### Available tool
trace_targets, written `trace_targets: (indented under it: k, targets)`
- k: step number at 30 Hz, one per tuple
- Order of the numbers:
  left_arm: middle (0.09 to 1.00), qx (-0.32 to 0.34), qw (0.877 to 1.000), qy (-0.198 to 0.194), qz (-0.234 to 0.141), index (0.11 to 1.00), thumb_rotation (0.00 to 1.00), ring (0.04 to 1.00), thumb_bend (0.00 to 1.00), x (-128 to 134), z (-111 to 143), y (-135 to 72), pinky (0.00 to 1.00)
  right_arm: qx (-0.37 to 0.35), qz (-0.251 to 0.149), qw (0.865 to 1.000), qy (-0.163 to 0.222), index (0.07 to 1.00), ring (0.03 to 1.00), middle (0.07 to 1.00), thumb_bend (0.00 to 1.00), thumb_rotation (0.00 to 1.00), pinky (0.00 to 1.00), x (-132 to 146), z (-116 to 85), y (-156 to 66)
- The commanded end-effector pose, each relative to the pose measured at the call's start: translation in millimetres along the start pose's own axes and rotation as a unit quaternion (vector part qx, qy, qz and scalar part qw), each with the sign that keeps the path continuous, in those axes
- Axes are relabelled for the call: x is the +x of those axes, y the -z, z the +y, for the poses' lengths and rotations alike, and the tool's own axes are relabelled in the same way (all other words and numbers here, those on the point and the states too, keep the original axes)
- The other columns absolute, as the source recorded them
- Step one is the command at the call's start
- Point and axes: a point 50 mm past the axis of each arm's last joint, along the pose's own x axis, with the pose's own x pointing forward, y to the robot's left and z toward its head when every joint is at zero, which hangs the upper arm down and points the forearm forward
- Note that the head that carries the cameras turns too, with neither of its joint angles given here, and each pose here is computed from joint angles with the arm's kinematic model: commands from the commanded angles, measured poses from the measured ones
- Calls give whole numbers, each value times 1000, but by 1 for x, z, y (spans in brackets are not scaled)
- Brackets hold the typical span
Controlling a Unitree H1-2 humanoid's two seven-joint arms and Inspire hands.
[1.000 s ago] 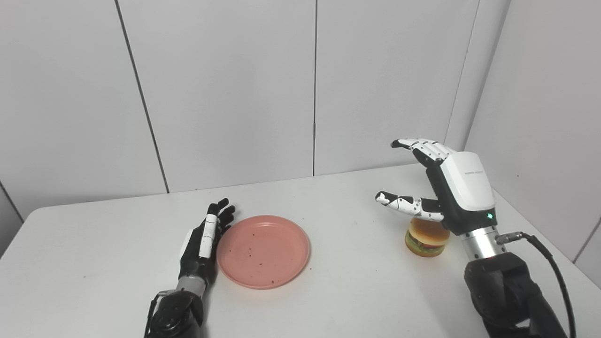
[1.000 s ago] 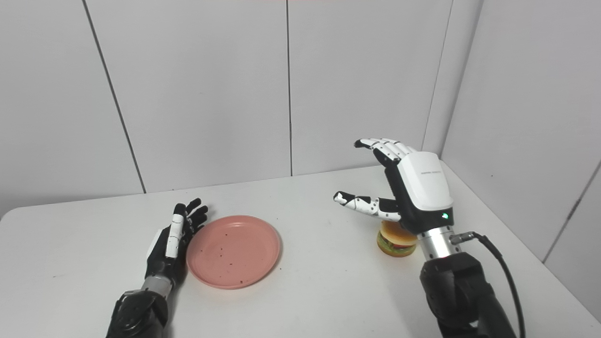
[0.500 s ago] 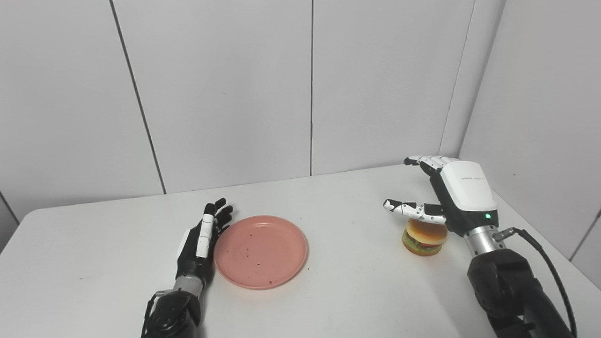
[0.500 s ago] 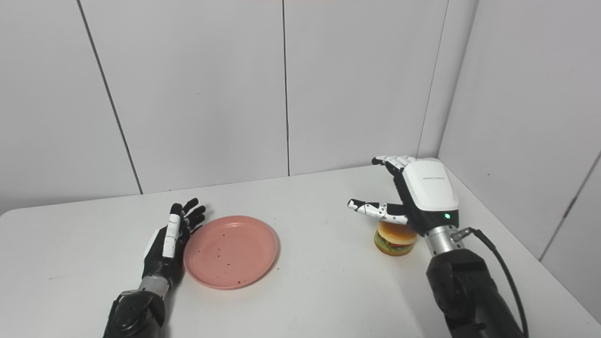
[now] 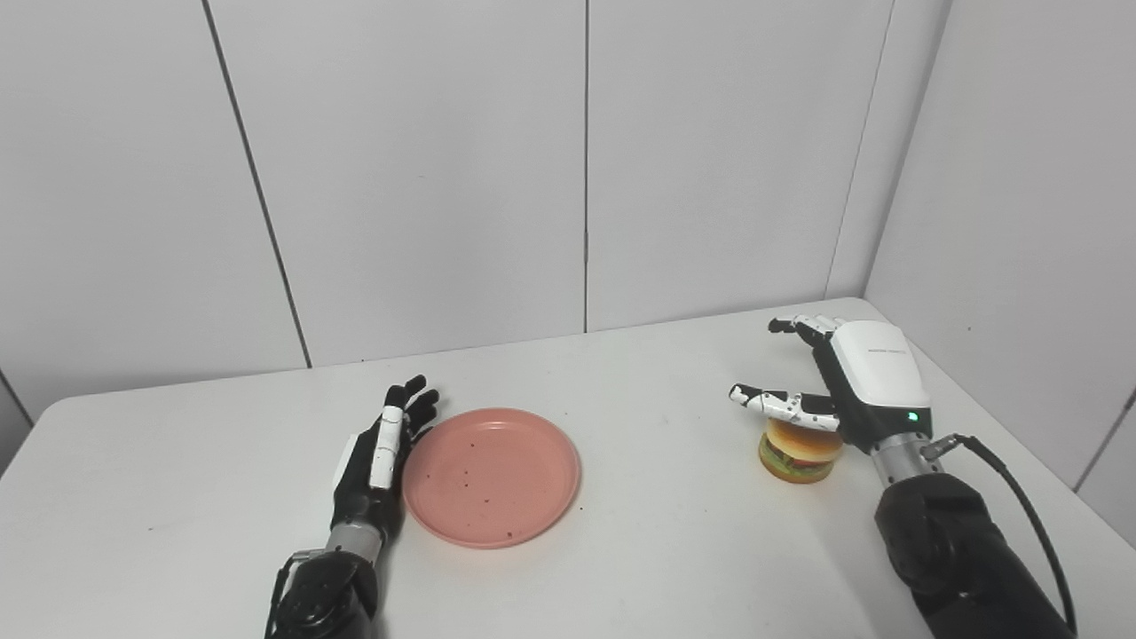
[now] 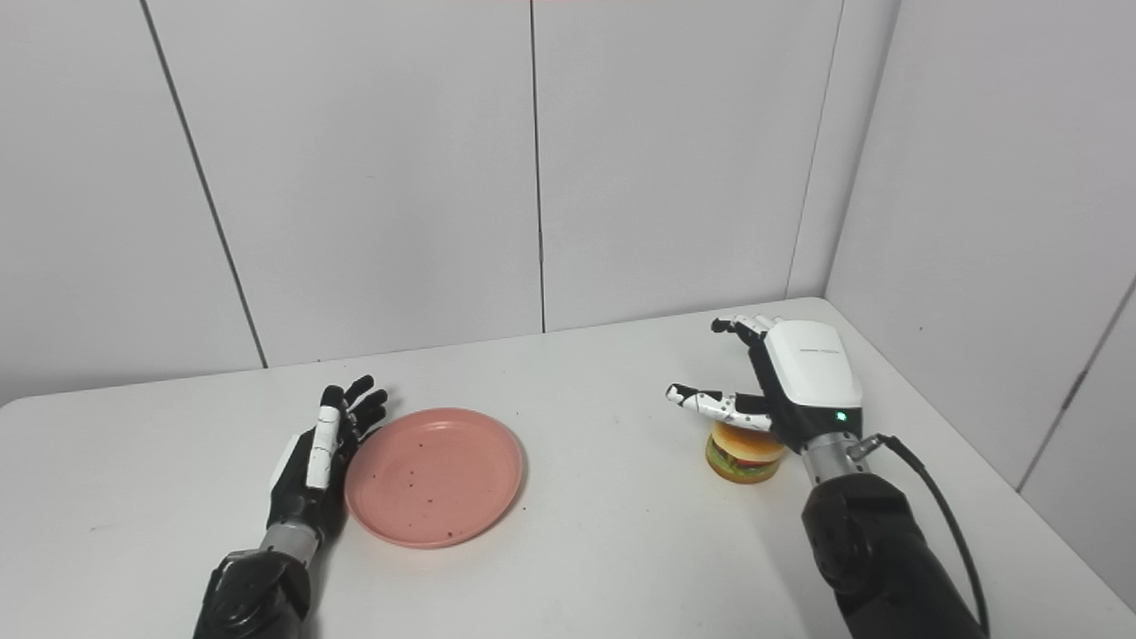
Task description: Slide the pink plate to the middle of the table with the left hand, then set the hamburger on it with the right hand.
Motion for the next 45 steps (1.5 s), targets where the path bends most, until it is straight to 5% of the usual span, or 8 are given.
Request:
trace_targets:
  k: [1,24,30,45]
  targets:
    - [883,2,1000,-3,19,870,942,916,892,-2,2,5,901,-3,-26,999,46,681,715,720,739,918,658,21,-24,-2]
    - [884,1,1000,-3,22,872,944,923,893,-3,2,4,928,-12,7,1000,-11,675,681,704,729,869,598,10,9,18]
    - [884,3,1000,1,20,872,949,923,888,-2,1,4,930,-10,10,1000,-21,679,698,714,747,925,611,5,10,19]
    - [881,5,1000,0,21,874,948,916,891,-4,1,4,899,-21,34,998,-57,707,750,749,725,888,679,5,13,25]
